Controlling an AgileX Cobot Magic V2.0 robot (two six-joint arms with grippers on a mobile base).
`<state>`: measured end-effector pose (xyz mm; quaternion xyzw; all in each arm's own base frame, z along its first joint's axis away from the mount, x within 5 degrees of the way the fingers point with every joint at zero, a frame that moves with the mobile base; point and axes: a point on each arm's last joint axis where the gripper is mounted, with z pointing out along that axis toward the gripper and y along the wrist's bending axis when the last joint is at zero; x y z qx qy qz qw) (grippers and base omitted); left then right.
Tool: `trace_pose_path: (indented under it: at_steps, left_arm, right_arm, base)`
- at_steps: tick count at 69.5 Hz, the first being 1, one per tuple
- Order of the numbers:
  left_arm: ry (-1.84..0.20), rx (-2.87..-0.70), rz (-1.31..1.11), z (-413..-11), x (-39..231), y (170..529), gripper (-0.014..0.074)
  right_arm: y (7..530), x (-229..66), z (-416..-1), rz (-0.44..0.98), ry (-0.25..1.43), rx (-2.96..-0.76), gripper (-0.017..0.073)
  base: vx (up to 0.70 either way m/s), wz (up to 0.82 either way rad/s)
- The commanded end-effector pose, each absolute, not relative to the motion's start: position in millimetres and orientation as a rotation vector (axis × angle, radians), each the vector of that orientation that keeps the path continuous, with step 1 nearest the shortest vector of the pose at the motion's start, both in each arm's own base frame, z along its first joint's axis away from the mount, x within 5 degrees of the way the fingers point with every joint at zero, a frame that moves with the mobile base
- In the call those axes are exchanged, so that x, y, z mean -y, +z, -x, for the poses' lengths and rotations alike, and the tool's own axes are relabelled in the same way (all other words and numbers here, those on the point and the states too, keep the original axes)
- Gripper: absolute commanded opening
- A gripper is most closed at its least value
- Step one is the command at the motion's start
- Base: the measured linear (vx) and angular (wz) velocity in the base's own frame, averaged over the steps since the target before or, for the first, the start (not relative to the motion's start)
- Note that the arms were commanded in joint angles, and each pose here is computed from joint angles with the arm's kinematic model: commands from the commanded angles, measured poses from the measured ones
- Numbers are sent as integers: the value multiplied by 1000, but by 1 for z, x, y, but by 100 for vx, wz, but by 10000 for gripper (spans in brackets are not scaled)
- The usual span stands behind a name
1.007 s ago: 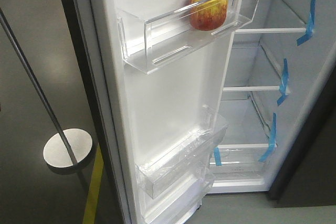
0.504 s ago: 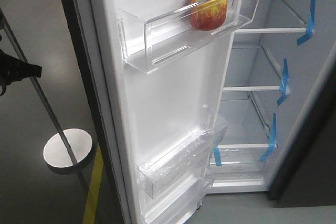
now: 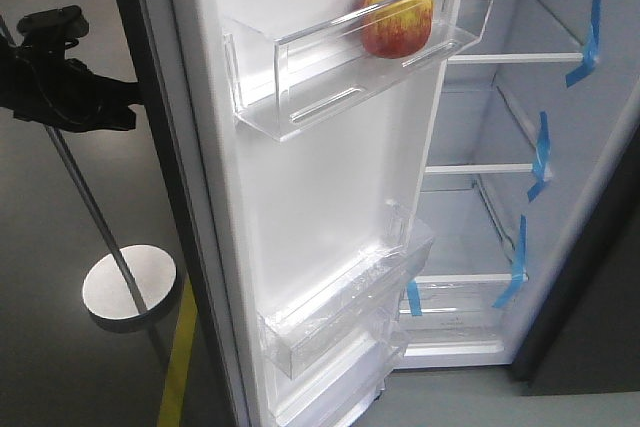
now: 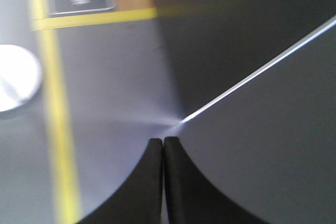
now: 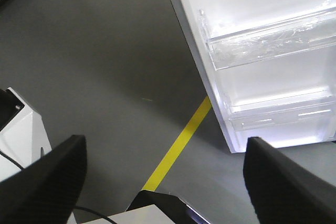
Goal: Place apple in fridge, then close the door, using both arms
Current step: 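Reach the left gripper toward the outer edge of the open door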
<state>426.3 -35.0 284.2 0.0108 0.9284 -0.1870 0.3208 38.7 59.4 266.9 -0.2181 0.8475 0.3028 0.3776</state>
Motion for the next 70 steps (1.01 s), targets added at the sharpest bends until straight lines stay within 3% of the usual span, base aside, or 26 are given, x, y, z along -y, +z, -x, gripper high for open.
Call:
trace_pose_path:
  at_steps: [1,13,28,58,70]
  left_arm:
    - [-639,-2298,9,-433,46,315,-6]
    - [-869,-2261,38,-443,58,312,-6]
    - [-1009,-2248,-35,-437,67,315,-6]
    - [-1127,-2283,-196,-425,75,317,-6]
    - [-1162,-2291,-354,-417,93,316,-6]
  right_arm:
    - [278,-61,-42,529,791,-2108,582]
    - [278,-61,-42,529,791,-2108,582]
    - [278,-61,-42,529,791,-2108,582]
    - [278,-61,-42,529,791,-2108,582]
    - [278,-61,-42,527,790,-2106,582]
  base:
    - [0,0]
    - [0,0]
    - [0,0]
    - [0,0]
    - [0,0]
